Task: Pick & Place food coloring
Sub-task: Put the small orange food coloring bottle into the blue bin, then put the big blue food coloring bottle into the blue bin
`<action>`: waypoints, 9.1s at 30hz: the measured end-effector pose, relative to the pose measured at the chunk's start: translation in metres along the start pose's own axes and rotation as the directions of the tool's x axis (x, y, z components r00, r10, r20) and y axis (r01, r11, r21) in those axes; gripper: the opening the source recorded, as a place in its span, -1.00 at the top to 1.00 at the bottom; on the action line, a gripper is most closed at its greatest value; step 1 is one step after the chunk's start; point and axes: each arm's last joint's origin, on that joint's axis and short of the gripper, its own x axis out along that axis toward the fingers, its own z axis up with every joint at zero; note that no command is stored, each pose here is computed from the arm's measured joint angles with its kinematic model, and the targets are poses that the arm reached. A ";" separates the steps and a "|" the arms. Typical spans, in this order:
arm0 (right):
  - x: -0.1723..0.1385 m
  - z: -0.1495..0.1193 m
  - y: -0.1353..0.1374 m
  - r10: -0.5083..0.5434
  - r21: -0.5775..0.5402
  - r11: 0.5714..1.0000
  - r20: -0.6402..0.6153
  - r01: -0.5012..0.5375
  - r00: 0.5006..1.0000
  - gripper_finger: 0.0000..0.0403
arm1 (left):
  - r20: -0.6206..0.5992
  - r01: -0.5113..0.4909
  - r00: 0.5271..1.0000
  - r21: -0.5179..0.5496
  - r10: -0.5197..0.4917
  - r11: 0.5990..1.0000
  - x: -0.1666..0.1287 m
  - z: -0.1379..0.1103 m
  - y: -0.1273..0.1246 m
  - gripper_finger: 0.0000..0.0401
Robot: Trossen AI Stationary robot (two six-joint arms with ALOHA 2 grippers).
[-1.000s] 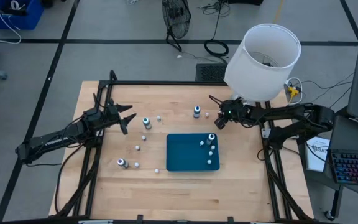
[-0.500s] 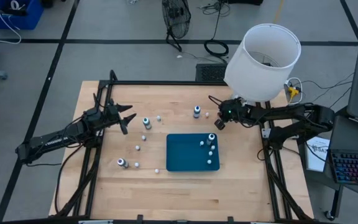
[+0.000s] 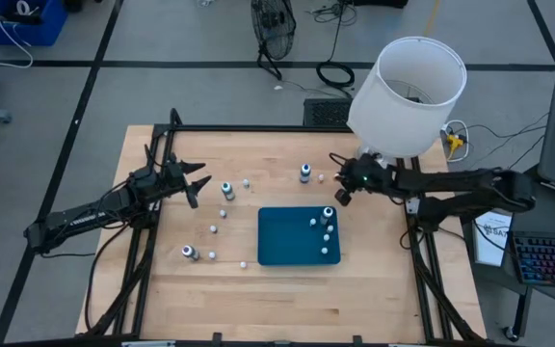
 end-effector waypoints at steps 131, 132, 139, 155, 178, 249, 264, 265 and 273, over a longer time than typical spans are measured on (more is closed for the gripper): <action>0.049 0.108 0.022 0.019 -0.080 0.995 -0.488 -0.067 0.873 -0.05 | 0.000 0.000 1.000 0.000 0.000 1.000 0.000 0.000 0.000 -0.12; 0.053 0.105 0.021 0.015 -0.084 0.994 -0.500 -0.065 0.866 -0.06 | 0.000 0.000 1.000 0.000 0.000 1.000 0.000 0.000 0.000 -0.12; 0.082 0.088 0.019 -0.008 -0.095 0.994 -0.568 -0.055 0.823 -0.05 | 0.000 0.000 1.000 0.000 0.000 1.000 0.000 0.000 0.000 -0.12; 0.101 0.081 0.010 -0.021 -0.090 0.995 -0.588 -0.040 0.808 -0.03 | 0.000 0.000 1.000 0.000 0.000 1.000 0.000 0.000 0.000 -0.12; 0.101 0.081 0.011 0.018 -0.057 0.996 -0.589 -0.064 0.808 0.52 | 0.000 0.000 1.000 0.000 0.000 1.000 0.000 0.000 0.000 -0.12; 0.013 0.043 0.208 0.111 -0.236 0.918 -0.617 -0.318 0.779 0.80 | -0.001 0.000 1.000 0.000 0.000 1.000 0.000 0.000 0.000 -0.12; 0.025 0.035 0.215 0.129 -0.232 0.910 -0.630 -0.343 0.766 0.65 | -0.001 0.000 1.000 0.000 0.000 1.000 0.000 0.000 0.000 -0.12; 0.025 0.036 0.215 0.132 -0.231 0.910 -0.627 -0.344 0.768 0.58 | -0.001 0.000 1.000 0.000 0.000 1.000 0.000 0.000 0.000 -0.12; 0.025 0.036 0.215 0.134 -0.211 0.920 -0.625 -0.331 0.769 0.35 | -0.001 0.000 1.000 0.000 0.000 1.000 0.000 0.000 0.000 -0.12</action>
